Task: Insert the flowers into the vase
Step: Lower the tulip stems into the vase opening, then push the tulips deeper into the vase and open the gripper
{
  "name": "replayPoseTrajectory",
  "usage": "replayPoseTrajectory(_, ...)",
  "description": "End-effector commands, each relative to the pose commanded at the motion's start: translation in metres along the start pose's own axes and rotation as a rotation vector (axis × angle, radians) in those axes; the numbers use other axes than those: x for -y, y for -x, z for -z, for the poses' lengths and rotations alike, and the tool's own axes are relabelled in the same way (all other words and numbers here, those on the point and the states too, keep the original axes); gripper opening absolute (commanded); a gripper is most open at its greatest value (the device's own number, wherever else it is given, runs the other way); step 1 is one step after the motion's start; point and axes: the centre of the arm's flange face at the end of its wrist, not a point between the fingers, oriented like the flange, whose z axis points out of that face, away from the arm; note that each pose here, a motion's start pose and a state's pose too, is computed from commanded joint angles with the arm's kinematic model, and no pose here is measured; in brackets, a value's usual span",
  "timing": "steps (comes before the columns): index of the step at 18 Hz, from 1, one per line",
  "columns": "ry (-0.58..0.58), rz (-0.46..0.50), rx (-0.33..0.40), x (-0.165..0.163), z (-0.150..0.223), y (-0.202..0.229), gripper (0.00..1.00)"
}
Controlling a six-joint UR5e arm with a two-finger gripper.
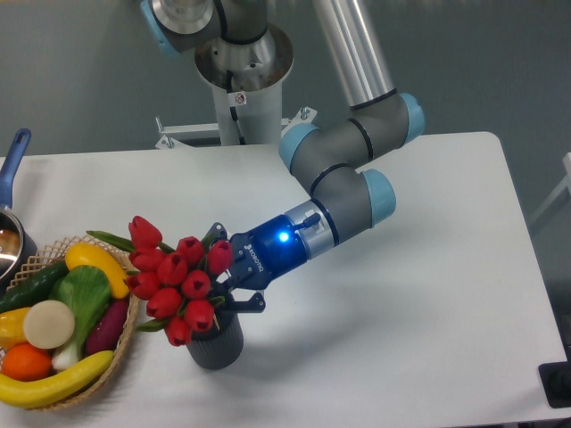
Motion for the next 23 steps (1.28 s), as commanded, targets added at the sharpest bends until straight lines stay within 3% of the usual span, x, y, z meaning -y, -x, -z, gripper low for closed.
replayPoseTrajectory(6,0.02,0.009,0.003,-0.032,-0.001,0.004,0.34)
replayPoseTrajectory(12,0.021,0.008,0.003,-0.039,-0.001,0.005,0.35)
replayPoseTrajectory(14,0.021,-0.005,0.002,-0.04,-0.001,0.005,0.39)
replayPoseTrajectory(17,0.021,-0.015,0.004,-0.042,0.0,0.005,0.48)
replayPoseTrajectory(19,0.019,-0.018,0.005,-0.042,0.001,0.005,0.68)
replayPoseTrajectory(23,0.02,-0.024,0.008,-0.038,0.002,0.004,0.87)
